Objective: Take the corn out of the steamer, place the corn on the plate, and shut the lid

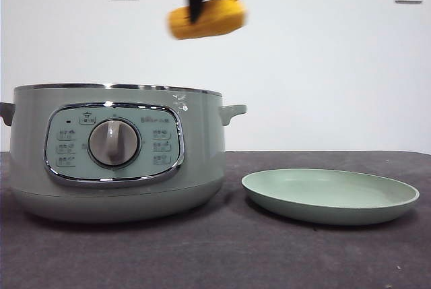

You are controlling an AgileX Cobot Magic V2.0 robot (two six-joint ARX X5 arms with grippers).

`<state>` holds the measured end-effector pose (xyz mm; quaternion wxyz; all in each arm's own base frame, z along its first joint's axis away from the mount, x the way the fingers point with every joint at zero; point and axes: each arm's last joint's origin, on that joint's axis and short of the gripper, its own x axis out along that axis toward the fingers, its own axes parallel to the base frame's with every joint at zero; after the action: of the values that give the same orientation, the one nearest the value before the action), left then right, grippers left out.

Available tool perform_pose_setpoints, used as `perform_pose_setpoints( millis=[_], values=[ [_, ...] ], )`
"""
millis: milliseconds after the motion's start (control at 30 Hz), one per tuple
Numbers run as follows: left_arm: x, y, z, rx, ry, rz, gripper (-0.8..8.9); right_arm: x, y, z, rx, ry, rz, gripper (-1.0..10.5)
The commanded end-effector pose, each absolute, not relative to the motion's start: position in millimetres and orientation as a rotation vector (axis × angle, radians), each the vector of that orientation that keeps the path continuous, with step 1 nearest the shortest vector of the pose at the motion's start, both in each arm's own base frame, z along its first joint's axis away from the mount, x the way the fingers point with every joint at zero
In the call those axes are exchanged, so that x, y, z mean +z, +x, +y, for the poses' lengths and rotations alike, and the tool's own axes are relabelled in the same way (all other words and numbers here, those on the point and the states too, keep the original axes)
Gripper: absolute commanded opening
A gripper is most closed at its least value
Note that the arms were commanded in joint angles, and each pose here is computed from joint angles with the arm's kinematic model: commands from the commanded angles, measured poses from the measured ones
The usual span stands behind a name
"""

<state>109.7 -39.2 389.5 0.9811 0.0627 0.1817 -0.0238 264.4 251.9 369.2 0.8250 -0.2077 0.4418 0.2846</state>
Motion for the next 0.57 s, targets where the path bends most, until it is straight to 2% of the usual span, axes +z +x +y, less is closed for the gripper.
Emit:
perform_pose_setpoints(
  millis=[33,333,567],
  values=[
    [397.0,116.5,-42.6,-0.054,0.12,0.308,-0.09,377.3,261.2,232.5,0.563,-0.437,0.977,-0.1],
    [397.3,138.1,-57.2,-0.196,0.087,0.291,-0.09,371.5,277.4,175.8,0.38,-0.378,1.162,-0.1],
    [398.6,140.8,-59.7,-0.232,0.066,0.277,-0.09,325.9,279.4,144.0,0.274,-0.363,1.339,-0.1]
  ],
)
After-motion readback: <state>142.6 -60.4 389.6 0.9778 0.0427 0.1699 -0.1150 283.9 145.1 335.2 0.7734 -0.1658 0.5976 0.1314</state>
